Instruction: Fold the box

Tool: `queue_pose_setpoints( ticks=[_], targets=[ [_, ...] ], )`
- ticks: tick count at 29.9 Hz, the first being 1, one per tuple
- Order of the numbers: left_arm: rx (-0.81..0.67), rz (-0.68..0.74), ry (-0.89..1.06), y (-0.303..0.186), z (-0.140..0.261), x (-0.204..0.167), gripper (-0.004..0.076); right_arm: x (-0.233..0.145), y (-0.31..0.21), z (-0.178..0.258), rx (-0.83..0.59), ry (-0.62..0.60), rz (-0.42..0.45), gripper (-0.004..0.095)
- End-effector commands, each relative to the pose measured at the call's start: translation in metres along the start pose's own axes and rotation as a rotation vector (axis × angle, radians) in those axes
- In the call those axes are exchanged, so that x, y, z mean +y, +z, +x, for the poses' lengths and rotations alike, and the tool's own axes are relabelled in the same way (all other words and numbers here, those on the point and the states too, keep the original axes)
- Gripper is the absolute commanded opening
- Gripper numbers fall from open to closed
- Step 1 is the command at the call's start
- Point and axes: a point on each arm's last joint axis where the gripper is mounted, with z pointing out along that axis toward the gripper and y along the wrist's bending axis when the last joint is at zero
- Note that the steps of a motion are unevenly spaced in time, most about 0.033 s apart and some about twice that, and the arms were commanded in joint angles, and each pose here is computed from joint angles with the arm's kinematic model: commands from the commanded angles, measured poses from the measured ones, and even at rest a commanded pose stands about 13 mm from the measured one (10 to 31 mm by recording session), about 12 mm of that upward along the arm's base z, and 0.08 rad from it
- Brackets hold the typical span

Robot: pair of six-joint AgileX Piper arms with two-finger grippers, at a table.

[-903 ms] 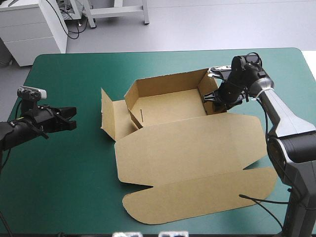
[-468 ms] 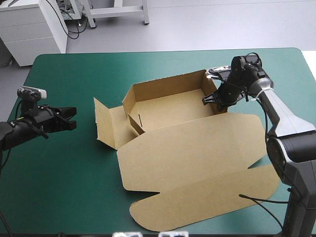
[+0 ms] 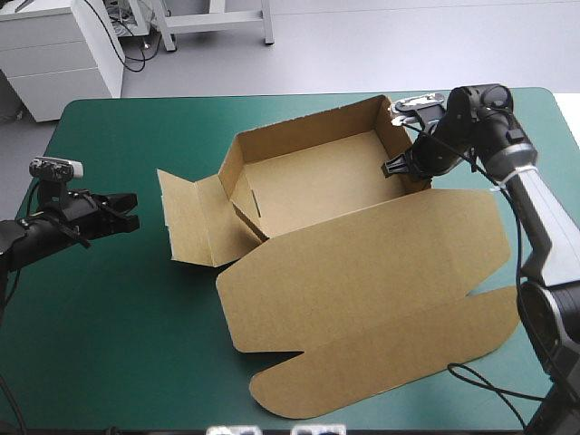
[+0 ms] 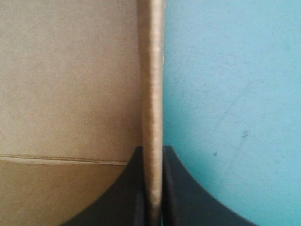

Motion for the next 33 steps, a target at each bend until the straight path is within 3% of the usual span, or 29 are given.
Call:
queue_pose_setpoints(
  ticks=[1, 8, 10, 13, 19, 27, 33],
  targets=[
    [-0.074, -0.004, -0.055, 0.002, -0.013, 0.004, 0.0009, 0.006, -0.073, 0.009, -0.167, -0.018, 0.023, -0.0019],
    [-0.033, -0.07, -0.193, 0.027, 0.001, 0.043, 0.0009, 0.016, -0.15, 0.038, -0.341, -0.073, 0.085, -0.0019],
    [-0.022, -0.046, -0.248, 0.035, 0.005, 0.051, 0.0009, 0.017, -0.166, 0.046, -0.376, -0.075, 0.107, -0.0019],
    [0.028, 0.026, -0.294, 0.05, 0.014, 0.053, 0.0009, 0.023, -0.176, 0.05, -0.408, -0.067, 0.074, -0.0019],
    [0.074, 0.242, -0.413, 0.083, 0.022, 0.037, 0.0001, 0.031, -0.17, 0.045, -0.418, -0.056, -0.039, -0.0019],
    [0.119, 0.389, -0.383, 0.107, 0.018, -0.013, -0.0008, 0.028, -0.131, 0.022, -0.37, -0.042, -0.094, -0.0018],
    [0.122, 0.406, -0.371, 0.111, 0.016, -0.03, -0.0008, 0.023, -0.107, 0.014, -0.297, -0.02, -0.103, -0.0018]
  ],
)
